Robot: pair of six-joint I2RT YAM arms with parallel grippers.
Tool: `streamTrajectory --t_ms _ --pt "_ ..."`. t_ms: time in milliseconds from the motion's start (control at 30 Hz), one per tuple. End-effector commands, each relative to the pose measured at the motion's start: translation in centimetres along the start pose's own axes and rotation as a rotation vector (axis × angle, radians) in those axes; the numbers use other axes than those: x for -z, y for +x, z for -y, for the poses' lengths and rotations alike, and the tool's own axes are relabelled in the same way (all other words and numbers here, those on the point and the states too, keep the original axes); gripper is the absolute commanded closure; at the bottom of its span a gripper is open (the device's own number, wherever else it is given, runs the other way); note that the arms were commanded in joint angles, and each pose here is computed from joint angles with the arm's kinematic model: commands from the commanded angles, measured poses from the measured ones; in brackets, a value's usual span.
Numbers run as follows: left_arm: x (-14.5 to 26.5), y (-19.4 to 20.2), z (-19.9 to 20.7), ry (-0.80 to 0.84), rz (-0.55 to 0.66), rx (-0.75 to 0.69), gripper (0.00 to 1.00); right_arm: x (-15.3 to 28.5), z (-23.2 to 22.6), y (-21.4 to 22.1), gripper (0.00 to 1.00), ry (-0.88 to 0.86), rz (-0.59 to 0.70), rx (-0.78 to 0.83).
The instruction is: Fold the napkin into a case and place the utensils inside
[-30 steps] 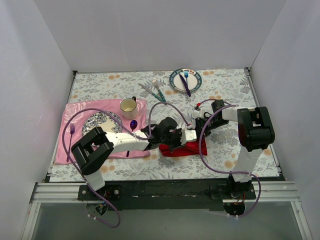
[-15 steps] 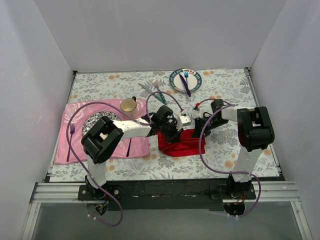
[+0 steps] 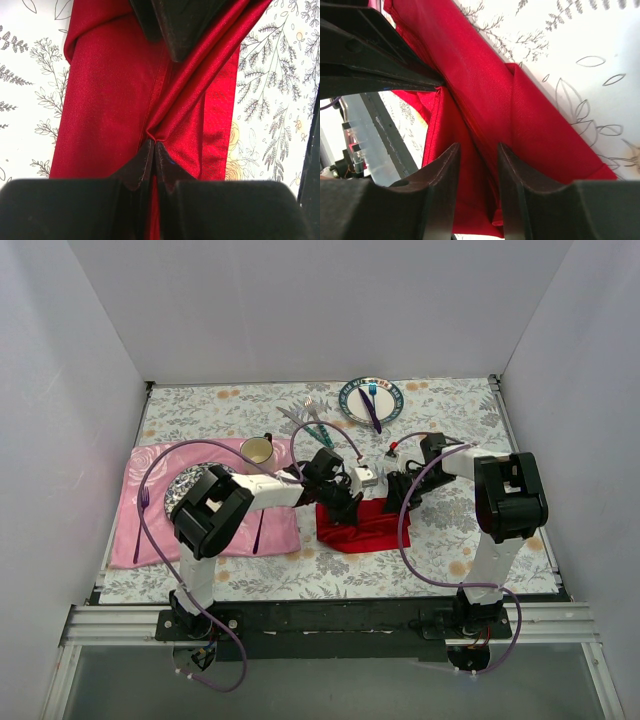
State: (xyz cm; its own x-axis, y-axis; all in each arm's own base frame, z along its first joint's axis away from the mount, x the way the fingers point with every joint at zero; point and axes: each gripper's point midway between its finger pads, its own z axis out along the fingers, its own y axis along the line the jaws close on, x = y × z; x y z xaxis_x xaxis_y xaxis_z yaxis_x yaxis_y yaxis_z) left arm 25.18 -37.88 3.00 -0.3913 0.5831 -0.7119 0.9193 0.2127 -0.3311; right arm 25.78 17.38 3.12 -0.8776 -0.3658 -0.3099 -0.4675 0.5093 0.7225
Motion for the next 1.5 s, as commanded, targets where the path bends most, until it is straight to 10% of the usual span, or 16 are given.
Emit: streamTrajectory --t_ms 0,567,1067,1267,1467 --pt "0.2 -0.1 -0.1 0.022 -0.011 0.020 1.00 1.5 -1.2 -2.2 0.55 0.016 0.043 0.033" --pt "0.1 0.6 -0.1 0.055 -0.028 0.064 1.00 4.0 -4.3 -3.0 0.26 -0.030 0.050 0.255" --pt "0.2 0.8 -0.7 0.065 -0.025 0.110 1.00 3.1 -3.0 -0.3 0.34 -0.011 -0.017 0.385" --pt "0.2 0.8 -1.1 0.064 -0.024 0.125 1.00 2.6 -1.9 -0.3 0.52 0.014 -0.029 0.397" --pt "0.2 0.7 -1.1 0.067 -0.021 0.123 1.00 2.4 -1.4 -0.7 0.92 0.023 -0.021 0.385"
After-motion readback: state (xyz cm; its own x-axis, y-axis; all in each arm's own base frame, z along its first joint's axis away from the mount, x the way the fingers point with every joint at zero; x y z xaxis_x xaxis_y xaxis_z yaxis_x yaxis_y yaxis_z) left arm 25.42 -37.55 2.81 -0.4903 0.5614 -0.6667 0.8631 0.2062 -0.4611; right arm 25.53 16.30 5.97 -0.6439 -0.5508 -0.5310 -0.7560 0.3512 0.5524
